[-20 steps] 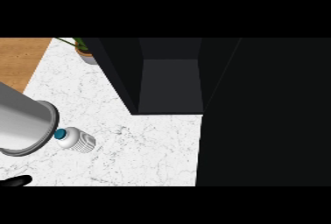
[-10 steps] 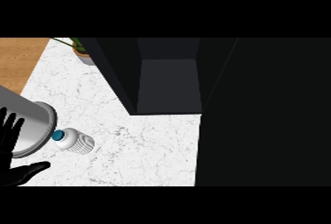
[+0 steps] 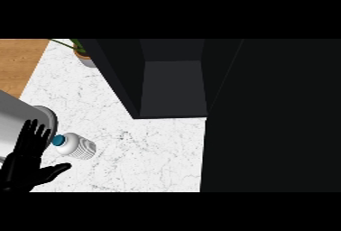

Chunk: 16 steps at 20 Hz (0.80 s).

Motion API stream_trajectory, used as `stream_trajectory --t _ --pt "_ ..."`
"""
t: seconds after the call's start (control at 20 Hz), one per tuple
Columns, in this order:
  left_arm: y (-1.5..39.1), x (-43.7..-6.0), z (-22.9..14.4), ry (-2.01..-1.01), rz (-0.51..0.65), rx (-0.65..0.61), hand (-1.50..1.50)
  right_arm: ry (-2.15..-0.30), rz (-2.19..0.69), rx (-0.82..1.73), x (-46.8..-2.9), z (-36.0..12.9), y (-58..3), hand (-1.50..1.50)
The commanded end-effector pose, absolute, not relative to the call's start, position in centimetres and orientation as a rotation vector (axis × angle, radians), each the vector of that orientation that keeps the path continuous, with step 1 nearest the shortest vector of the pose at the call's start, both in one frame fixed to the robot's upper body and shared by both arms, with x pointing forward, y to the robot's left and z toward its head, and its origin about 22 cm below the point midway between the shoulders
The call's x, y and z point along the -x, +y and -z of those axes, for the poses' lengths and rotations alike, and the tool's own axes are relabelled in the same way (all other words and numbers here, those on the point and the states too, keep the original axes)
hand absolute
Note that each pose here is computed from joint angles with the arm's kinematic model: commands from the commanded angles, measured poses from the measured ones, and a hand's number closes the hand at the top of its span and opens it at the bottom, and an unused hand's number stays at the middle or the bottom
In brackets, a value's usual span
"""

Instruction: Pick up the bottled water, place it into the cabinet and close the cabinet

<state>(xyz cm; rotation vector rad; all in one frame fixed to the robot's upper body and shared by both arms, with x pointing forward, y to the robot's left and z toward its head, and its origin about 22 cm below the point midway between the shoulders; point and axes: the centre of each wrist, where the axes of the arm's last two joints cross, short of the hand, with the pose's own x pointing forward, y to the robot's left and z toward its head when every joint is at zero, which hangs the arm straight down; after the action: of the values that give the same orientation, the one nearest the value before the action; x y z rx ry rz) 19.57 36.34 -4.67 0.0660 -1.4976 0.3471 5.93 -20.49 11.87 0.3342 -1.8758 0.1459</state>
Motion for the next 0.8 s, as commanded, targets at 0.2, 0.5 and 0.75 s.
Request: stream_trajectory --t 0.2,0.5,0.75 --pt "36.3 -20.0 11.2 -1.468 -0.348 -0.003 -1.5 -1.95 -0.197 -0.295 -4.0 -15.0 -20.9 -1.5" --pt "37.3 -20.5 12.9 -1.501 -0.324 0.05 -1.5 -1.924 -0.194 -0.292 -3.6 -13.6 -20.6 -1.5" --pt "33.3 -21.0 15.5 -1.504 -0.329 0.111 -1.5 -1.922 -0.215 -0.283 -3.1 -14.4 -21.1 -1.5"
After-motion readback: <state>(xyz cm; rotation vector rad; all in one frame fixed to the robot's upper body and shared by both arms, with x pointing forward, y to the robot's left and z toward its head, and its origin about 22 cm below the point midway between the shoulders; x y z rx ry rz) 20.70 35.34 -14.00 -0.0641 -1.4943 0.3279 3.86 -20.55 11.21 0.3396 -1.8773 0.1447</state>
